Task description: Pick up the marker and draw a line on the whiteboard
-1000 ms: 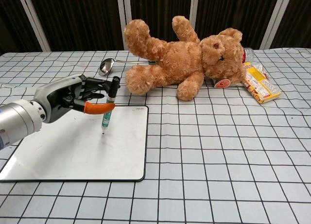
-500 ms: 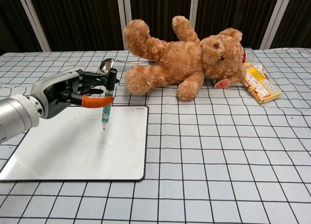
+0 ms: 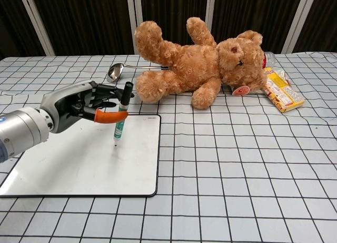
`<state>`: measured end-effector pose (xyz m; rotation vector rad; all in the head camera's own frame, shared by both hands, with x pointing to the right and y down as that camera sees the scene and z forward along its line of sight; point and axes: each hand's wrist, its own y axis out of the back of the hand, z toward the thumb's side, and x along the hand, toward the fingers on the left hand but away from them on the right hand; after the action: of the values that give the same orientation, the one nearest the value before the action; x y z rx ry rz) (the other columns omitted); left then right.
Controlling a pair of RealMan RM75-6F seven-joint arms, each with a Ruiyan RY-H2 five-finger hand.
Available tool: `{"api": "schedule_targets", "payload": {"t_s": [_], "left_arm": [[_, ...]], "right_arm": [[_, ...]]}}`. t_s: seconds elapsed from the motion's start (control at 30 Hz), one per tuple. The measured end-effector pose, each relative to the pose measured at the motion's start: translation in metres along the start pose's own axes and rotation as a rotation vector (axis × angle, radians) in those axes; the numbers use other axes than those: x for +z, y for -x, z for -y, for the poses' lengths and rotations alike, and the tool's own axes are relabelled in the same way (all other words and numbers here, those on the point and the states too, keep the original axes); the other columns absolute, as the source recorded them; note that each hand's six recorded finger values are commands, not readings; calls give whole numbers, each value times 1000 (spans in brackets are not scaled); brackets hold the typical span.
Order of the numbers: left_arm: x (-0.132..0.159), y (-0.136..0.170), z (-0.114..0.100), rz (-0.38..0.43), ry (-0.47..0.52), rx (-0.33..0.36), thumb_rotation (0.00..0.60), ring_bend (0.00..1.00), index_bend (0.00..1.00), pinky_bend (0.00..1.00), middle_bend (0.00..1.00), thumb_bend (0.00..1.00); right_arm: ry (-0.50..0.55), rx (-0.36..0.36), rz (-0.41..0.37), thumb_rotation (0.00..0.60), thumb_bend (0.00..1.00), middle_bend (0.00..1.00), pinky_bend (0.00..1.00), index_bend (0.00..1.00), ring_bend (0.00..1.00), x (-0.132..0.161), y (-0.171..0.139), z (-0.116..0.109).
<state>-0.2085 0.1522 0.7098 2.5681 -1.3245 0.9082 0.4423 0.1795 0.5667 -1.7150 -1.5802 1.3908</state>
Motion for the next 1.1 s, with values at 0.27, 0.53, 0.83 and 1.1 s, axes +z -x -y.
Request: {"api": "schedule_targets", "payload": {"t_s": [0.27,0.53,0.83,1.1], "left_arm": [[-3,-2,-7,-6,-23,11,600,0,774,10,159,443],[-15,-5,-24,-27,-74,33,600,0,774,10,159,443],[-28,-6,-66,-51,-108,119,600,0,774,10,160,443],[-13,-3,-94,-13,-45,182,600,0,775,10,160,443]], "right_arm": [[0,1,2,600,210,0,0,0,0,0,0,0],[0,2,4,600,209,0,0,0,0,0,-1,1],[3,2,7,600,210,0,0,0,0,0,-1,1],[4,1,8,600,209,0,0,0,0,1,-1,2]]}}
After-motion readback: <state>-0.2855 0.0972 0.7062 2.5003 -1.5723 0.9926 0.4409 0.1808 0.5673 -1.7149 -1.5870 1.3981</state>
